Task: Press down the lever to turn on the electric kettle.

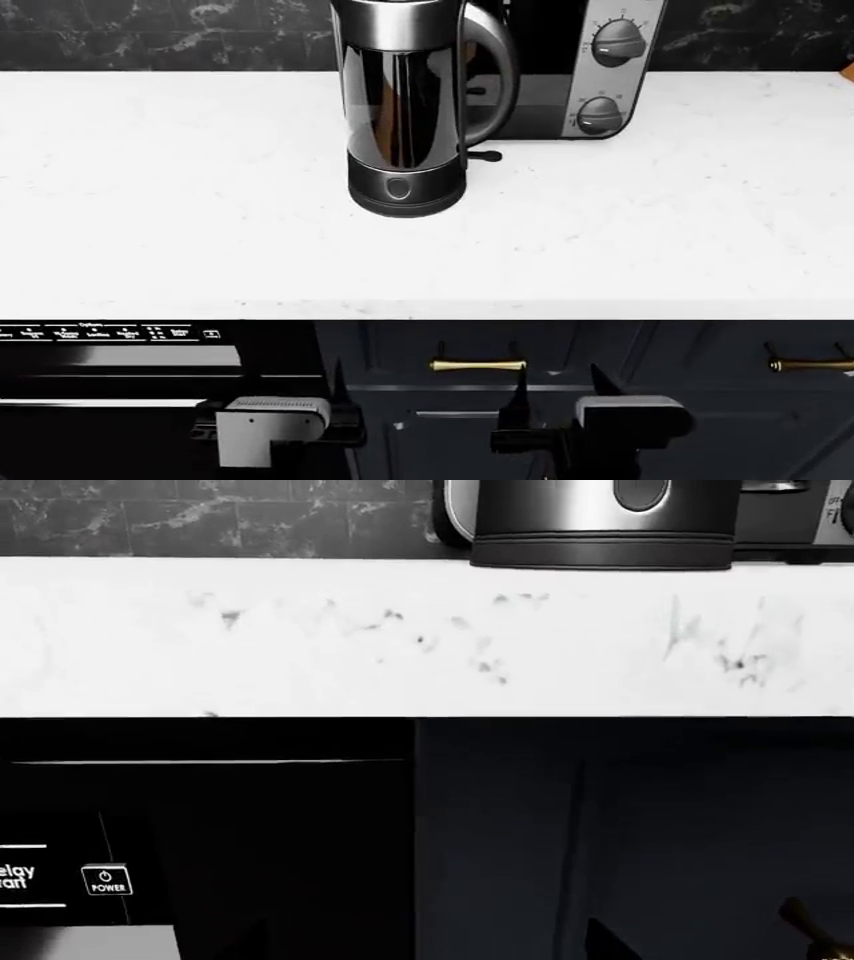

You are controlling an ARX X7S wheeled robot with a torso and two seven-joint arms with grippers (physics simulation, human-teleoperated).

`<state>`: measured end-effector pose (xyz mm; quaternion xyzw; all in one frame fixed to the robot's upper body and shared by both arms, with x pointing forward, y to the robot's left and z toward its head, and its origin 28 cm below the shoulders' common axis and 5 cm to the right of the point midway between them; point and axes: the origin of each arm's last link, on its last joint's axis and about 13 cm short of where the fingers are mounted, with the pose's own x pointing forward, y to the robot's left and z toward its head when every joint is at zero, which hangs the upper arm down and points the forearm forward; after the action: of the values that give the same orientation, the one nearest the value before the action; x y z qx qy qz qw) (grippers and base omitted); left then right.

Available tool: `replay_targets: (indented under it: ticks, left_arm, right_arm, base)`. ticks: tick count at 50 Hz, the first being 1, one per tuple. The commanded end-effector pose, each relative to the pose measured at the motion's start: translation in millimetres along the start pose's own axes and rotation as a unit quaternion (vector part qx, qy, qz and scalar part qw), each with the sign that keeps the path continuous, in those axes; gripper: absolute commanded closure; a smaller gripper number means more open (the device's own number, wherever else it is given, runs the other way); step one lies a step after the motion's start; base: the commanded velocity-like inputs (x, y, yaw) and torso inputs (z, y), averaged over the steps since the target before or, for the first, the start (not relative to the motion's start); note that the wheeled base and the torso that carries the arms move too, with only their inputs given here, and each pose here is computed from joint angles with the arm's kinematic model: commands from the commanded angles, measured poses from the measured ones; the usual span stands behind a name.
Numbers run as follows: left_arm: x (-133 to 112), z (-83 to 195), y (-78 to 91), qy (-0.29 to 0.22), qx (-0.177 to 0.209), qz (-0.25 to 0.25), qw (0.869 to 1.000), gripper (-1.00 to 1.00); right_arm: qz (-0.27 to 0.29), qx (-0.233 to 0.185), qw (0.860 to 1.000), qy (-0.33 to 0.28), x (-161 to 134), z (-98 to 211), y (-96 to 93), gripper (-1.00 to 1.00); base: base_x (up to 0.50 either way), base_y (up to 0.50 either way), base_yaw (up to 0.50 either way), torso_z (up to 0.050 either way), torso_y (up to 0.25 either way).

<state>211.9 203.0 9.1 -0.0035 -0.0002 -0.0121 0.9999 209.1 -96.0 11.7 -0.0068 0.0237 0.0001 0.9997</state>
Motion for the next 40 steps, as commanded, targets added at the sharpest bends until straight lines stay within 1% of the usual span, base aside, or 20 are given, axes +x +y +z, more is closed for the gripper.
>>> replay_targets:
  ticks: [1,4,8,11,13,17,19,21,23,27,31,34,36,40]
  left_arm:
    - [-5,23,-6.6,-0.029,-0.030,0.010,0.999,-1.00]
    - [-14,36,-9.9,-0.035,-0.034,0.011,0.999,-1.00]
    - [-35,48,-13.4,-0.035,-0.030,0.009,0.999,-1.00]
    - [-52,58,-11.0,-0.041,-0.023,0.020,0.999,-1.00]
    - [-63,63,-9.6,-0.038,-0.029,0.026,0.999,-1.00]
    - [-76,70,-8.2,-0.044,-0.022,0.034,0.998,-1.00]
    - [-81,74,-7.0,-0.049,-0.018,0.035,0.998,-1.00]
    - [-84,81,-4.9,-0.056,-0.029,0.036,0.997,-1.00]
    - [-84,93,-1.9,-0.074,-0.033,0.036,0.996,-1.00]
    - [-79,119,5.6,-0.111,-0.031,0.030,0.993,-1.00]
    - [-63,148,15.4,-0.150,-0.037,0.026,0.988,-1.00]
    - [-51,176,18.7,-0.184,-0.023,0.009,0.983,-1.00]
    - [-38,202,19.9,-0.207,-0.013,-0.012,0.978,-1.00]
    - [-6,241,20.6,-0.242,-0.014,-0.045,0.969,-1.00]
  right_arm:
    - [0.000,0.024,1.000,0.002,-16,16,3.4,-1.00]
    - [-0.002,0.025,1.000,0.011,-38,24,3.2,-1.00]
    - [-0.010,0.021,1.000,0.014,-65,28,0.4,-1.00]
    - [-0.017,0.023,0.999,0.018,-78,29,-2.9,-1.00]
    - [-0.019,0.025,0.999,0.014,-85,34,-4.3,-1.00]
    - [-0.021,0.035,0.999,-0.007,-94,49,-6.7,-1.00]
    - [-0.017,0.035,0.999,-0.028,-97,60,-8.4,-1.00]
    - [-0.015,0.035,0.998,-0.053,-98,73,-10.5,-1.00]
    - [-0.015,0.033,0.996,-0.077,-97,87,-12.8,-1.00]
    - [-0.012,0.033,0.992,-0.120,-94,113,-16.1,-1.00]
    - [-0.008,0.038,0.987,-0.159,-82,141,-18.9,-1.00]
    - [0.005,0.055,0.983,-0.175,-69,163,-19.7,-1.00]
    - [0.021,0.058,0.980,-0.188,-58,180,-17.5,-1.00]
    - [0.044,0.064,0.975,-0.210,-34,207,-10.7,-1.00]
  base:
    - [0.00,0.00,0.00,0.000,0.000]
    - [0.00,0.00,0.00,0.000,0.000]
    - [0.00,0.00,0.00,0.000,0.000]
    - [0.00,0.00,0.00,0.000,0.000]
    - [0.00,0.00,0.00,0.000,0.000]
    - [0.00,0.00,0.00,0.000,0.000]
    - [0.00,0.00,0.00,0.000,0.000]
    - [0.00,0.00,0.00,0.000,0.000]
    - [0.00,0.00,0.00,0.000,0.000]
    - [0.00,0.00,0.00,0.000,0.000]
    - [0.00,0.00,0.00,0.000,0.000]
    - [0.00,0.00,0.00,0.000,0.000]
    - [0.00,0.00,0.00,0.000,0.000]
    - [0.00,0.00,0.00,0.000,0.000]
